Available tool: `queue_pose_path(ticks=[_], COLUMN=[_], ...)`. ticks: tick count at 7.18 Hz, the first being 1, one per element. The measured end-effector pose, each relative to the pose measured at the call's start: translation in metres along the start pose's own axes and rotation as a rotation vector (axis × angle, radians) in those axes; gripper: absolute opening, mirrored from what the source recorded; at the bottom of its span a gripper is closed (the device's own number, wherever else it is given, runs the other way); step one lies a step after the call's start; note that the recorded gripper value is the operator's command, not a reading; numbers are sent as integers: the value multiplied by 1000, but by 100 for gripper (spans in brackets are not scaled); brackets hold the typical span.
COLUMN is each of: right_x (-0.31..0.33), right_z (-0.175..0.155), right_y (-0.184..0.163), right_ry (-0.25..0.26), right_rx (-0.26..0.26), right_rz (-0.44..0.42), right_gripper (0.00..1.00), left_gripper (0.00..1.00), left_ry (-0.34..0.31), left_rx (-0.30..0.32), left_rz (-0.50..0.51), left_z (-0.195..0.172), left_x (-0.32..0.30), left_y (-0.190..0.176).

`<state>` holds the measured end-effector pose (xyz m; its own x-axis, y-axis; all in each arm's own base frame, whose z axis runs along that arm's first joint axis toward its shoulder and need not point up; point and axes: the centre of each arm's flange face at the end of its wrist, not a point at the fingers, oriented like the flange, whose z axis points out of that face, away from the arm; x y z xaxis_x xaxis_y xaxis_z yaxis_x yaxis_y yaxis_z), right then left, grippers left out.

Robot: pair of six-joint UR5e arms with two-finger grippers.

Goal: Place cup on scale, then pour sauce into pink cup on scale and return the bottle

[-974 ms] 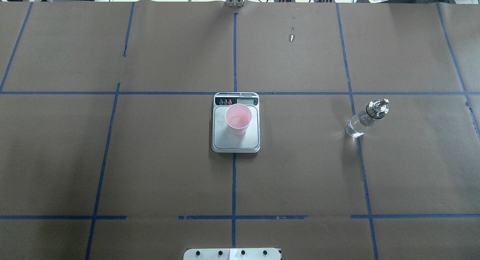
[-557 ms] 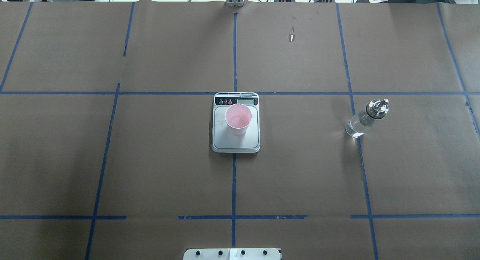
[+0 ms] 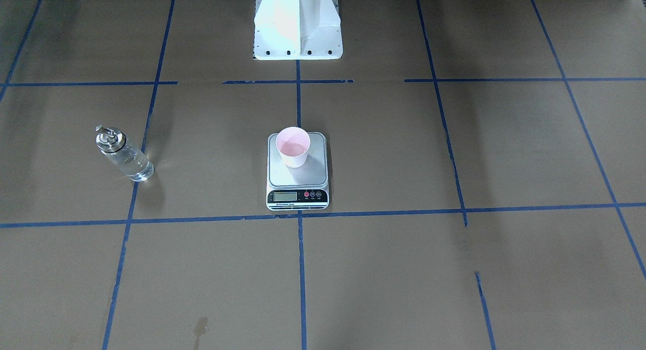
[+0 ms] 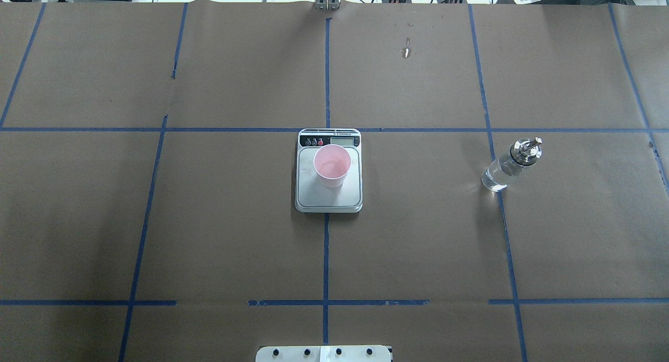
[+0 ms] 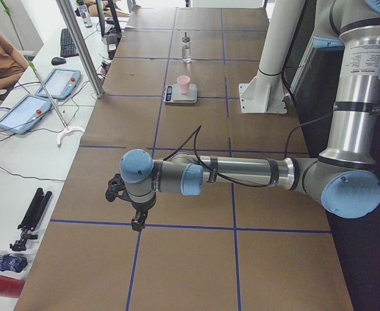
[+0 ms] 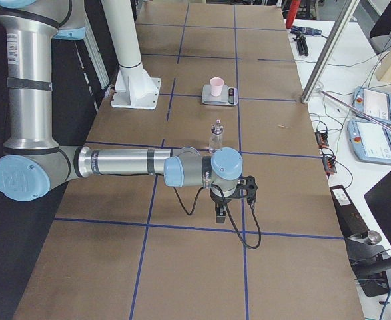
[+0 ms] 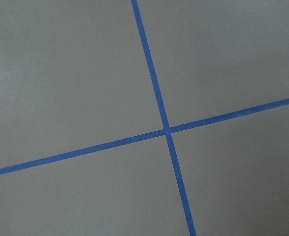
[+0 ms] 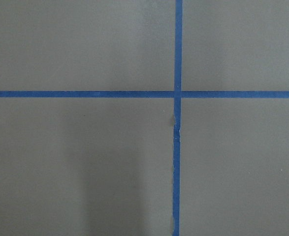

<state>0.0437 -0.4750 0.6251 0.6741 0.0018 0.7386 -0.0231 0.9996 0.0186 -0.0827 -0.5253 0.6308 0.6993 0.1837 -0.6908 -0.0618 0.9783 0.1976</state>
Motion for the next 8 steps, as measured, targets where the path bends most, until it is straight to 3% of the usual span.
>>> queue_pose_path(ticks=[8], right_x=[-1], right_z=[-1], right_y=[-1], right_ry=[-2], right_rx=[3], right_rz=[11], right_gripper=[100], left_gripper=[100], left_ry=[0], left_rx=[0], left_rz=[-22], left_z=[0], left_x=[1], left_y=[-1])
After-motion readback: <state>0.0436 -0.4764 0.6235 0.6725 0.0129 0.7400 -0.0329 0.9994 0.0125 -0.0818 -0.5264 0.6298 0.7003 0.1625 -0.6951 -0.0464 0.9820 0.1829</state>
